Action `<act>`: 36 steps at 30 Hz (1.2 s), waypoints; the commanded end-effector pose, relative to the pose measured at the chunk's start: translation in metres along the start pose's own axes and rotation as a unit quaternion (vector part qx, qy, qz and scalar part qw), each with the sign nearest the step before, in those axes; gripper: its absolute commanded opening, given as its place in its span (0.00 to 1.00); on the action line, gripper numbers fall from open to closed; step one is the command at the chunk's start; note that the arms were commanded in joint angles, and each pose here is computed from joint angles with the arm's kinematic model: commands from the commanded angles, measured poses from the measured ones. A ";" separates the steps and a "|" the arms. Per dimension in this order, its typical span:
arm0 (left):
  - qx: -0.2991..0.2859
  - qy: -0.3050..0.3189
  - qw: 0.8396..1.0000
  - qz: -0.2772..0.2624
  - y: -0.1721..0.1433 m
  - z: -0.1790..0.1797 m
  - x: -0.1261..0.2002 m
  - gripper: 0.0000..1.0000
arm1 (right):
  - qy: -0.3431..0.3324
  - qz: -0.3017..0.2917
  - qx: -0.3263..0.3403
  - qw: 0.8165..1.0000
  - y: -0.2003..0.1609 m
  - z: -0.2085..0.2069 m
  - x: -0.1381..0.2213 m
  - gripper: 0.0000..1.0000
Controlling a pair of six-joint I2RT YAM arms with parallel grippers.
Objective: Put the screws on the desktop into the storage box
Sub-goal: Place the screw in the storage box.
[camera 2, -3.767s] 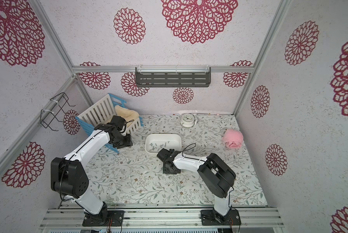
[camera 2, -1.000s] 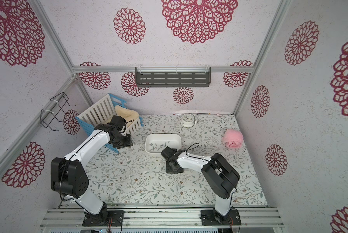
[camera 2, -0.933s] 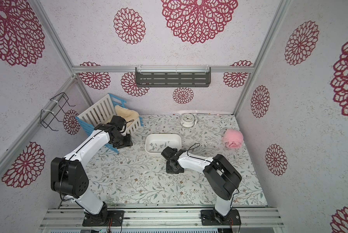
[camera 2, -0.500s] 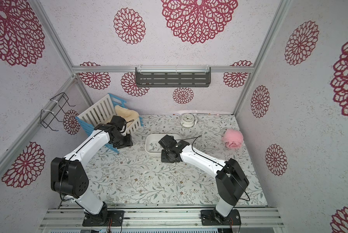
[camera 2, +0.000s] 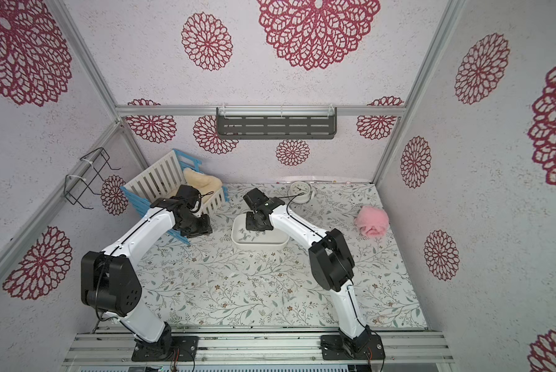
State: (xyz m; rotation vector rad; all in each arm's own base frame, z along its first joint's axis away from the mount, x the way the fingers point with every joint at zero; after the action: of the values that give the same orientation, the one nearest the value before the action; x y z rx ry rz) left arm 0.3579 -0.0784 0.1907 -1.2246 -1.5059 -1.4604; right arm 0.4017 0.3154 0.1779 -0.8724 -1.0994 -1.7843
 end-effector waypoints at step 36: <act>0.007 0.000 1.000 -0.024 0.003 0.006 0.010 0.46 | -0.002 -0.065 0.016 0.998 0.016 0.034 0.041 0.36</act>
State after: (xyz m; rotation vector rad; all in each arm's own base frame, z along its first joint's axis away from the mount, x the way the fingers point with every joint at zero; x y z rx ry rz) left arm 0.3590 -0.0746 0.1901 -1.2143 -1.5123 -1.4542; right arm 0.4169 0.3341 0.1489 -0.9537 -1.1712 -1.7098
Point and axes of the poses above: each gripper's point midway between its finger pads, its own x axis back along the fingers, its own z axis along the line the jaws close on, y = z × x, the point moved 6 cm from there along x, back along the fingers, and after that the axes turned 15 degrees about -x, right-handed, at the moved point
